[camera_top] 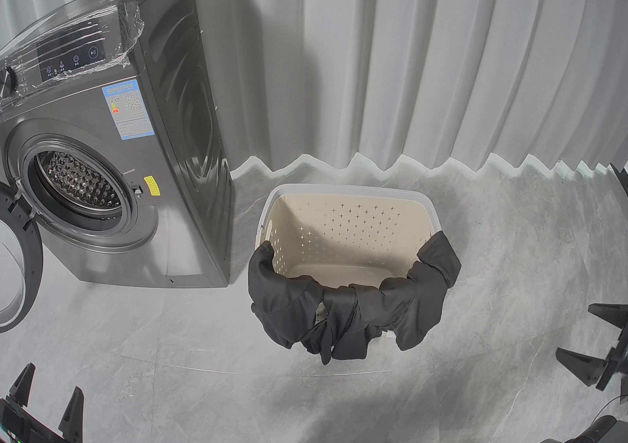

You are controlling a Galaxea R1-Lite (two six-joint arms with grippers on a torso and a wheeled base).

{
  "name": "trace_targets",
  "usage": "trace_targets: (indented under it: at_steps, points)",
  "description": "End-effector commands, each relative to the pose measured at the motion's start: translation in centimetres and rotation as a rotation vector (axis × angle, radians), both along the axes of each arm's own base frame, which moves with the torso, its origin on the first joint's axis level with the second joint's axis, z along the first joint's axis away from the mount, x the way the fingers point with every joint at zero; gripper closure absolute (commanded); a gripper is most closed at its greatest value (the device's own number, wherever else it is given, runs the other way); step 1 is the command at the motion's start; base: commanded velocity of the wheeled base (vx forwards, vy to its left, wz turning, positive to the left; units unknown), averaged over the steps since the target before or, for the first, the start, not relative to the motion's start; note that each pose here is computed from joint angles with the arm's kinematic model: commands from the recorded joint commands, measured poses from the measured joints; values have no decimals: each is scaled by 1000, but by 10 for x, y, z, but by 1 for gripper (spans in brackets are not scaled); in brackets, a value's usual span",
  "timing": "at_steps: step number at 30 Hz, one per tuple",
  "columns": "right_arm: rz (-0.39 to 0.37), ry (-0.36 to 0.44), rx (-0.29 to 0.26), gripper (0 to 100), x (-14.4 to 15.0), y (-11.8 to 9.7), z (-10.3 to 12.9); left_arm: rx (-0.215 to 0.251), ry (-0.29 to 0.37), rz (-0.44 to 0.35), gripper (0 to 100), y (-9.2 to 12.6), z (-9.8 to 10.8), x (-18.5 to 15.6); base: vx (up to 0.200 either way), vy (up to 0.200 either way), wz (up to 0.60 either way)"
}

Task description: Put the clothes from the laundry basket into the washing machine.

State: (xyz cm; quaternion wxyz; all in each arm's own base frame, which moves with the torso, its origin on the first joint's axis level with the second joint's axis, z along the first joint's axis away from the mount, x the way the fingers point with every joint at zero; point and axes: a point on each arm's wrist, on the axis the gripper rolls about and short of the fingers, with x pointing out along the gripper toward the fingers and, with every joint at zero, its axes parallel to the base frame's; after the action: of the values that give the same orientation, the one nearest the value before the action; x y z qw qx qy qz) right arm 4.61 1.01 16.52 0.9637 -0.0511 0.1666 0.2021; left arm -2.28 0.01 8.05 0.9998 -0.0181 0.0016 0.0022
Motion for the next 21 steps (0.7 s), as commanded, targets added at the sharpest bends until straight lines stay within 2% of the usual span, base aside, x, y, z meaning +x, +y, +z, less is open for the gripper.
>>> trace_targets:
  at_steps: [1, 5, 9, 14, 18, 21]
  points:
    - [75, 251, -10, 0, 90, 17, -18, -1, -2, 0, 0, 0, -5, 0, 0, 0, 0]
    - [27, 299, 5, 0, 120, 31, -31, -1, -2, 0, 0, 0, -5, 0, 0, 0, 0]
    - [16, 339, 13, 0, 138, 44, -43, -1, -2, 0, 0, 0, -5, 0, 0, 0, 0]
    - [-17, 382, -34, 0, 172, 68, -70, -1, -2, 0, 0, 0, -5, 0, 0, 0, 0]
    - [-71, 398, -28, 0, 194, 84, -89, -1, -2, 0, 0, 0, -5, 0, 0, 0, 0]
    - [-113, 397, -28, 0, 206, 88, -97, -1, -2, 0, 0, 0, -5, 0, 0, 0, 0]
